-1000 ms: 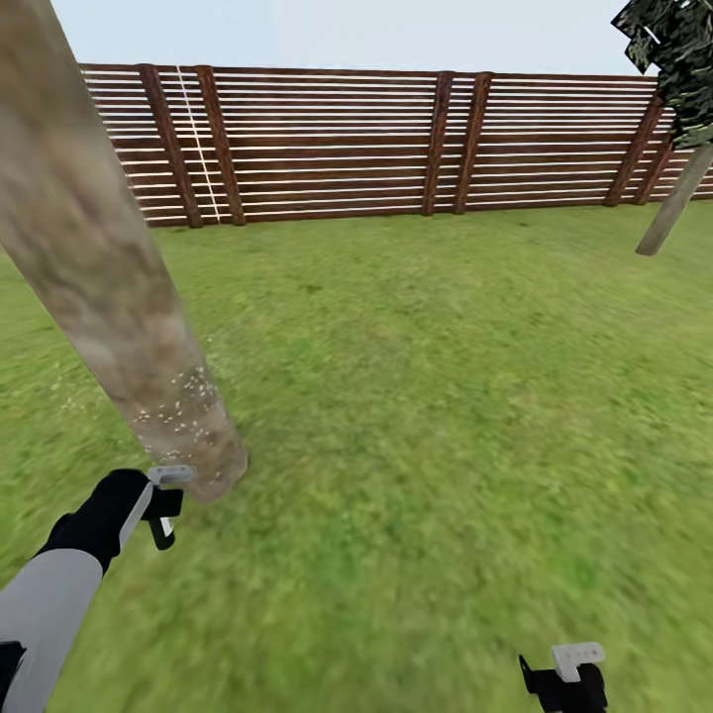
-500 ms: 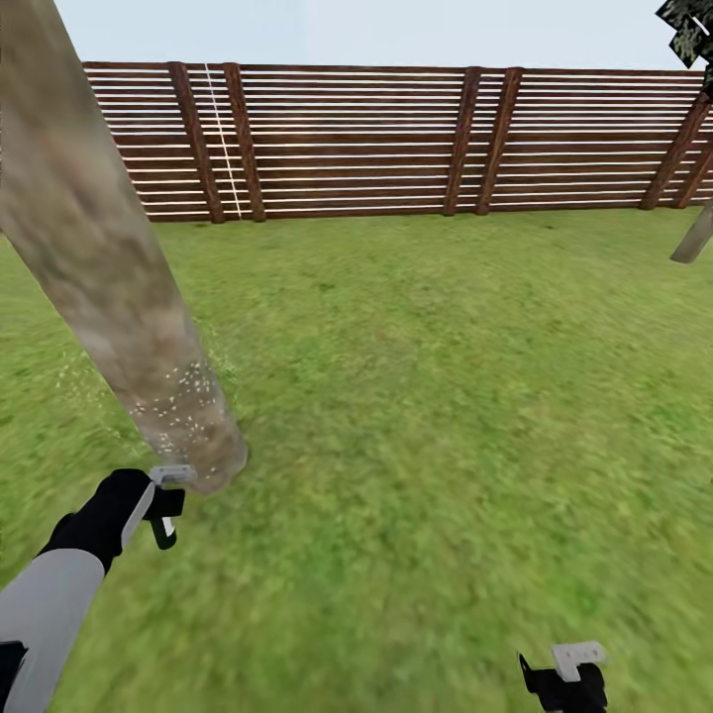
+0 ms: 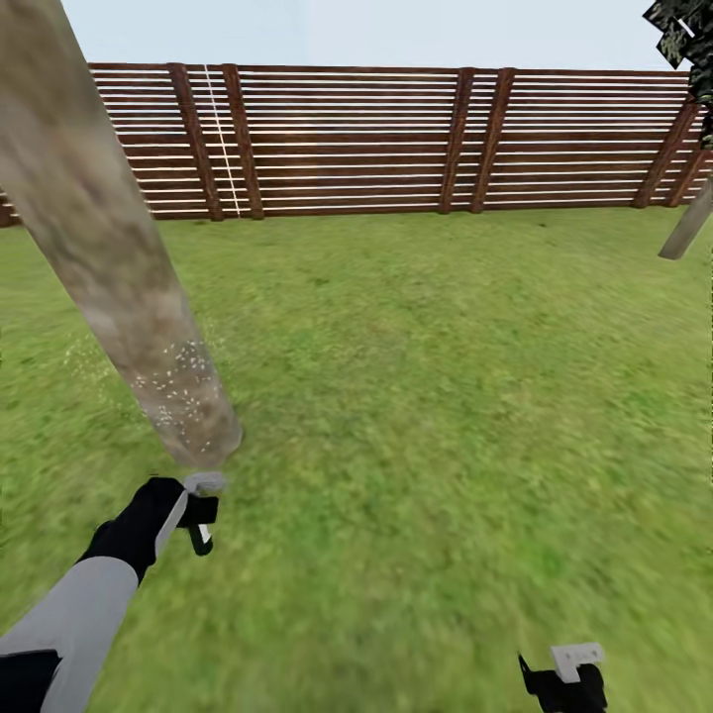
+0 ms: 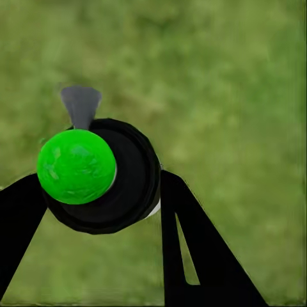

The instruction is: In the garden, pick up the pesticide atomizer on the floor and spray pesticide onto both trees until each tree trunk is fully covered.

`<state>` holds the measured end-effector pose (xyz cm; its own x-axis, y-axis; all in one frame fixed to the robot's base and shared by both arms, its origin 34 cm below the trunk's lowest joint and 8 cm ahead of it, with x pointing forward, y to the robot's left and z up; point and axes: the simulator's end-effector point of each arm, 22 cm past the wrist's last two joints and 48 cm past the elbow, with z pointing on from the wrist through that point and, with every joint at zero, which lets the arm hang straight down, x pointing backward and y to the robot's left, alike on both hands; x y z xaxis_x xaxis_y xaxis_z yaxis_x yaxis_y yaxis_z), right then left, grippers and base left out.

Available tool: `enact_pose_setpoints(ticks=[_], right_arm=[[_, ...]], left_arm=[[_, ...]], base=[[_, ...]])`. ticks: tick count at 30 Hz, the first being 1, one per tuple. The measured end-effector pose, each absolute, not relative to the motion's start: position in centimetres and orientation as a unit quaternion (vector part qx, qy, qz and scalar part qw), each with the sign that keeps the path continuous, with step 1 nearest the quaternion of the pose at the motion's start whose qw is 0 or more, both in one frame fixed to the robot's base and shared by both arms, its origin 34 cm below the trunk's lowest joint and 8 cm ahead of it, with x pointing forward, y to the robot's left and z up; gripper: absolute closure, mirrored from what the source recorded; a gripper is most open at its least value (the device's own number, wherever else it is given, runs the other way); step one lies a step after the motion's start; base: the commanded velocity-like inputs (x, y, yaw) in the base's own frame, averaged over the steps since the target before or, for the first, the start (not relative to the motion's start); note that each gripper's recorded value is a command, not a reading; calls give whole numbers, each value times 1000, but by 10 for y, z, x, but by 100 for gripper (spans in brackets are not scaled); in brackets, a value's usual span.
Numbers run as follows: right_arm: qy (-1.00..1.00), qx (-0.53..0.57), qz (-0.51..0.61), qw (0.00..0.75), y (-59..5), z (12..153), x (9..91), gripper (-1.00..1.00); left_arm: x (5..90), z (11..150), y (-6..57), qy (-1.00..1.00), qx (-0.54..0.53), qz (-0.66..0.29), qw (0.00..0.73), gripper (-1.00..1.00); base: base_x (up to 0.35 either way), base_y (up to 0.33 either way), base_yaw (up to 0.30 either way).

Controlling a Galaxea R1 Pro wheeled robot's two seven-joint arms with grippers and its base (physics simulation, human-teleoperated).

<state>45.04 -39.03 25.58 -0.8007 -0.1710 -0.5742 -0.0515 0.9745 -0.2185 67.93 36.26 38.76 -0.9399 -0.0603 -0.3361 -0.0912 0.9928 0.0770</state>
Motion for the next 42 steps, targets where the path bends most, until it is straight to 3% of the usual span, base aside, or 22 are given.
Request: enact_pose_setpoints(ticks=[7,10,15,19,27,31,32,42], right_arm=[[942,-68,-81,319,-368,256,459,-100],[918,-147,-55,364,-339,278,508,-100],[877,-261,111,389,-239,310,552,-100],[845,-348,209,347,-172,331,565,-100],[825,-392,231,335,-142,338,562,-100],[781,-481,266,297,-98,336,527,-100],[779,-485,267,296,-96,336,526,100],[746,-504,299,317,-47,362,532,100]], left_arm=[[657,361,363,977,4,37,211,100],[654,356,330,971,99,-14,219,100],[606,344,278,936,267,-140,180,100],[578,343,254,917,322,-190,141,100],[545,335,228,879,420,-206,97,100],[538,332,219,858,460,-207,93,100],[537,332,219,857,464,-206,92,100],[539,337,179,843,476,-226,106,100]], base=[[-90,-15,0],[-2,0,0],[0,0,0],[0,0,0],[0,0,0],[0,0,0],[0,0,0],[0,0,0]])
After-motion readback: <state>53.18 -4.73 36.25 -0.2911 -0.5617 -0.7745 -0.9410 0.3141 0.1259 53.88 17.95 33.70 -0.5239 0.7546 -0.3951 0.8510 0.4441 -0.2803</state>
